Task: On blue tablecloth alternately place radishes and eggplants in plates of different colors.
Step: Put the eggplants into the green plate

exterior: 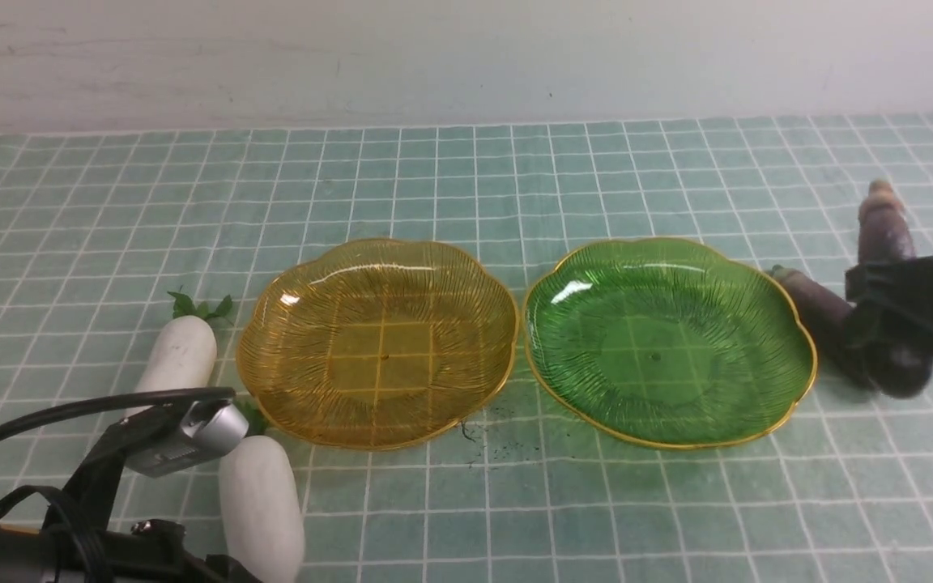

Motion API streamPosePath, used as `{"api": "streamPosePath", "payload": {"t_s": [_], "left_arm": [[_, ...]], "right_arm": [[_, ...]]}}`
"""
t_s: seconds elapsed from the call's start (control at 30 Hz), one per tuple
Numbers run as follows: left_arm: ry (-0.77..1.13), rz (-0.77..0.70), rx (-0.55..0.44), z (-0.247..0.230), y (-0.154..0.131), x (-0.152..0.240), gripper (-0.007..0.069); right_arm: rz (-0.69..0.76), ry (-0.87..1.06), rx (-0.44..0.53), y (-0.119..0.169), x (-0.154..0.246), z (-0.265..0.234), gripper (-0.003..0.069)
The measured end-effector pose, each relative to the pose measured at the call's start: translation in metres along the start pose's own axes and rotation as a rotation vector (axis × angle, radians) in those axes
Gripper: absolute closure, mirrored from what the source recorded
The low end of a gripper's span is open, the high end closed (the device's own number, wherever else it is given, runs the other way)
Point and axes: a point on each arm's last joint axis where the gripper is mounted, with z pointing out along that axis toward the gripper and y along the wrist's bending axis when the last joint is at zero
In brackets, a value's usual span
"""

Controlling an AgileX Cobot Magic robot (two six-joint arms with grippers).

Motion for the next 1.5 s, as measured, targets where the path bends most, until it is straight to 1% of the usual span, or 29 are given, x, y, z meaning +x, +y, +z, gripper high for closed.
{"api": "streamPosePath", "payload": {"t_s": [0.1,0.13,0.23,0.37,0.53,0.57,0.83,0.97,1.07,1.23,1.3,1.33,1.43,1.5], "left_arm": [[0.0,0.0,0.0,0.0,0.0,0.0,0.0632],[0.0,0.0,0.0,0.0,0.0,0.0,0.0632],[0.0,0.0,0.0,0.0,0.0,0.0,0.0632],[-0.016,0.0,-0.011,0.0,0.001,-0.001,0.0632],[-0.021,-0.001,-0.014,0.0,0.001,-0.002,0.0632],[-0.021,-0.001,-0.014,0.0,0.001,-0.002,0.0632],[-0.022,-0.001,-0.014,0.0,0.001,-0.002,0.0632],[-0.022,-0.001,-0.014,0.0,0.001,-0.002,0.0631],[-0.022,-0.001,-0.014,0.0,0.001,-0.002,0.0631],[-0.022,-0.001,-0.014,0.0,0.001,-0.002,0.0631],[-0.022,-0.001,-0.014,0.0,0.001,-0.002,0.0631],[-0.022,-0.001,-0.014,0.0,0.001,-0.002,0.0631],[-0.023,-0.001,-0.015,0.0,0.001,-0.002,0.0631],[-0.026,-0.001,-0.017,0.0,0.002,-0.002,0.0631]], "right_arm": [[-0.091,-0.009,-0.051,0.015,-0.002,0.03,0.0301],[-0.096,-0.014,-0.052,0.016,-0.002,0.032,0.0301],[-0.169,0.013,-0.066,0.022,0.001,0.061,0.0301],[-0.227,0.029,-0.066,0.022,-0.001,0.081,0.0301],[-0.256,0.023,-0.062,0.022,-0.007,0.093,0.0296],[-0.256,0.023,-0.061,0.022,-0.007,0.095,0.0279],[-0.261,0.043,-0.062,0.022,-0.005,0.097,0.0067],[-0.265,0.063,-0.065,0.022,-0.004,0.097,0.0047],[-0.278,0.064,-0.064,0.022,-0.006,0.094,0.0046],[-0.311,0.006,-0.022,0.009,-0.033,0.075,0.0056],[-0.312,-0.019,0.004,0.0,-0.041,0.07,0.0061],[-0.3,-0.028,0.028,-0.01,-0.045,0.067,0.0063],[-0.281,-0.017,0.074,-0.029,-0.047,0.066,0.0066],[-0.284,-0.001,0.093,-0.036,-0.047,0.068,0.0067]]}}
